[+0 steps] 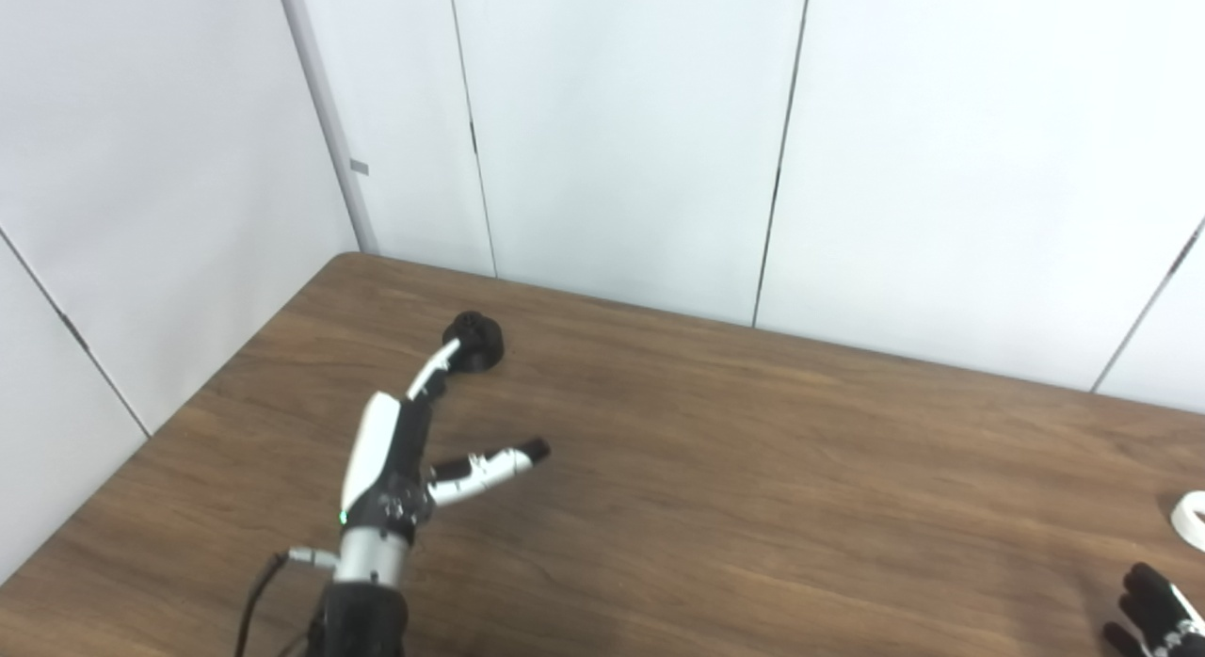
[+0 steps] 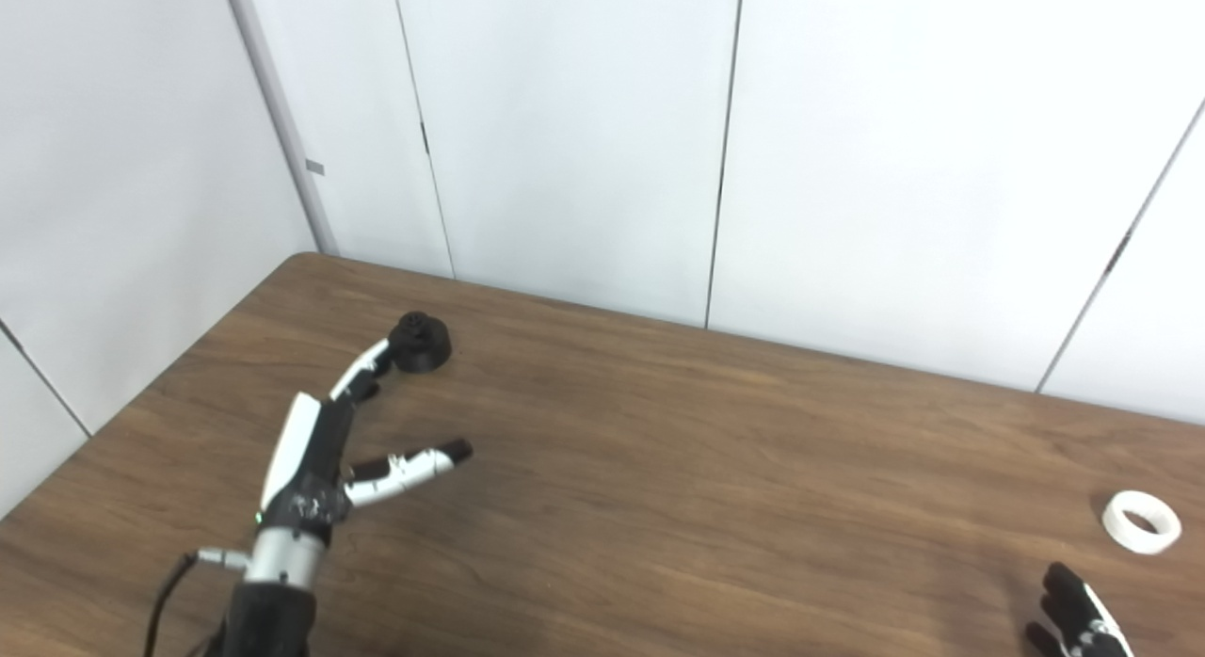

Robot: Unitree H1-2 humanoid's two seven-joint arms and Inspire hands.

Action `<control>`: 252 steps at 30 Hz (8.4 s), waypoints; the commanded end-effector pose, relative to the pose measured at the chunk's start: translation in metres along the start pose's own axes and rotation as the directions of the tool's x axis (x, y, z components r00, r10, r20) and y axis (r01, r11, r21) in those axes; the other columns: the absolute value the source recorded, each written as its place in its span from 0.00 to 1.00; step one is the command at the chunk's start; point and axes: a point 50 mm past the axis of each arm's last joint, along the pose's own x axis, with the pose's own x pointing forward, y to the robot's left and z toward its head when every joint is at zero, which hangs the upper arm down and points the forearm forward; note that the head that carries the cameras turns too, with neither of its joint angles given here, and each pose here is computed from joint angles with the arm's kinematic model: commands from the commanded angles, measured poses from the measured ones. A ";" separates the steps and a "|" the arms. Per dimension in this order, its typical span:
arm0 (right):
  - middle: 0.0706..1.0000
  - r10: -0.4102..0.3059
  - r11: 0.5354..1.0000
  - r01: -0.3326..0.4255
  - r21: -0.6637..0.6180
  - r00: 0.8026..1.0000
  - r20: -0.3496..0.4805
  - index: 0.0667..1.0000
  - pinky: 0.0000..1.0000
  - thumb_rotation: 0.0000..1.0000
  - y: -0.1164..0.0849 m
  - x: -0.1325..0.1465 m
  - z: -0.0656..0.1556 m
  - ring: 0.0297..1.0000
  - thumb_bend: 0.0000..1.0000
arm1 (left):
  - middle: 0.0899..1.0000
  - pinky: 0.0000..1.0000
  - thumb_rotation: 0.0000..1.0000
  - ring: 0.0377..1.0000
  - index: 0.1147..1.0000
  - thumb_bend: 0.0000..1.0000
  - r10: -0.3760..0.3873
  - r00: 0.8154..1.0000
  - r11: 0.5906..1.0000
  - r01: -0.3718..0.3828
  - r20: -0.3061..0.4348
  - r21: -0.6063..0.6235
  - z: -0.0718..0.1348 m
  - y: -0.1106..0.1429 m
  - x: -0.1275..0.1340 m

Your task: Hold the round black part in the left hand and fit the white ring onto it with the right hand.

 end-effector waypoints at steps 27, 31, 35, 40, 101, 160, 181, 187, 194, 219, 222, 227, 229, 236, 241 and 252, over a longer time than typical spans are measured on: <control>0.91 0.012 0.999 -0.013 -0.039 0.999 -0.038 0.88 0.93 1.00 0.006 -0.016 -0.004 0.93 0.59 | 0.98 1.00 0.40 1.00 0.85 1.00 0.044 0.997 0.936 -0.018 -0.069 0.350 -0.016 0.033 0.143; 0.92 0.015 0.999 -0.016 -0.028 0.999 -0.028 0.89 0.95 1.00 0.006 -0.016 -0.006 0.95 0.58 | 1.00 1.00 0.42 1.00 0.86 1.00 0.027 0.994 0.917 0.016 -0.103 0.398 -0.019 0.030 0.157; 0.91 0.021 0.999 -0.022 -0.024 0.999 -0.026 0.89 0.96 1.00 0.007 -0.017 -0.005 0.95 0.58 | 1.00 1.00 0.44 1.00 0.86 1.00 0.013 0.991 0.900 0.048 -0.137 0.433 -0.021 0.028 0.171; 0.97 0.052 0.999 -0.052 0.001 0.998 -0.023 0.95 1.00 1.00 0.005 -0.016 -0.006 1.00 0.55 | 1.00 1.00 0.44 1.00 0.85 1.00 -0.011 0.983 0.890 0.092 -0.181 0.446 -0.024 0.025 0.186; 0.98 0.032 0.999 -0.032 0.011 0.999 -0.031 0.96 1.00 1.00 0.005 -0.018 -0.008 1.00 0.49 | 0.95 1.00 0.39 1.00 0.80 0.98 -0.068 0.960 0.879 0.186 -0.270 0.438 -0.038 0.001 0.211; 0.96 0.029 0.999 -0.029 0.014 0.999 -0.032 0.96 1.00 1.00 0.008 -0.015 -0.007 1.00 0.48 | 0.75 1.00 0.05 0.89 0.42 0.52 -0.075 0.988 0.789 0.143 -0.137 0.597 -0.042 -0.010 0.191; 0.97 0.039 0.999 -0.040 -0.031 0.999 -0.034 0.97 1.00 1.00 0.015 -0.018 0.000 1.00 0.36 | 0.78 1.00 0.05 0.90 0.42 0.52 -0.302 0.940 0.815 0.168 0.159 0.554 0.027 -0.058 0.095; 0.97 0.039 0.999 -0.040 -0.036 0.999 -0.022 0.97 1.00 1.00 0.021 -0.019 0.004 1.00 0.34 | 0.78 1.00 0.05 0.90 0.42 0.52 -0.379 0.892 0.806 0.189 0.244 0.561 0.042 -0.077 0.071; 0.95 0.034 0.998 -0.036 -0.049 0.999 -0.037 0.95 1.00 1.00 0.027 -0.021 0.003 0.99 0.40 | 0.78 1.00 0.06 0.90 0.42 0.52 -0.446 0.849 0.785 0.220 0.282 0.579 0.056 -0.090 0.049; 0.93 0.026 0.999 -0.028 -0.046 0.998 -0.058 0.92 1.00 1.00 0.038 -0.020 0.006 0.97 0.51 | 0.77 1.00 0.06 0.89 0.42 0.52 -0.645 0.689 0.709 0.379 0.330 0.595 0.068 -0.155 -0.040; 0.93 0.023 0.998 -0.026 -0.049 0.998 -0.059 0.92 1.00 1.00 0.040 -0.019 0.009 0.96 0.51 | 0.77 1.00 0.06 0.89 0.42 0.52 -0.655 0.675 0.702 0.377 0.339 0.605 0.066 -0.163 -0.050; 0.93 0.022 0.999 -0.024 -0.039 0.999 -0.046 0.92 1.00 1.00 0.044 -0.018 0.011 0.97 0.50 | 0.77 1.00 0.06 0.89 0.42 0.52 -0.669 0.658 0.695 0.391 0.345 0.603 0.063 -0.171 -0.061; 0.93 0.022 0.999 -0.024 -0.036 0.999 -0.040 0.92 1.00 1.00 0.045 -0.018 0.012 0.97 0.50 | 0.76 1.00 0.06 0.89 0.42 0.52 -0.670 0.654 0.698 0.394 0.351 0.598 0.061 -0.173 -0.064; 0.93 0.021 0.999 -0.022 -0.036 0.999 -0.028 0.91 1.00 0.98 0.045 -0.015 0.015 0.96 0.48 | 0.76 1.00 0.05 0.89 0.42 0.52 -0.666 0.649 0.704 0.384 0.368 0.597 0.053 -0.177 -0.068; 0.93 0.009 0.999 -0.010 -0.039 0.999 -0.036 0.91 1.00 0.90 0.042 -0.012 0.018 0.97 0.55 | 0.76 1.00 0.05 0.88 0.42 0.52 -0.666 0.648 0.703 0.379 0.370 0.602 0.053 -0.176 -0.066; 0.90 -0.075 0.986 0.075 -0.147 0.997 0.007 0.84 0.89 0.75 0.028 0.006 0.044 0.91 0.51 | 0.76 1.00 0.05 0.88 0.42 0.52 -0.669 0.646 0.700 0.382 0.367 0.603 0.046 -0.174 -0.061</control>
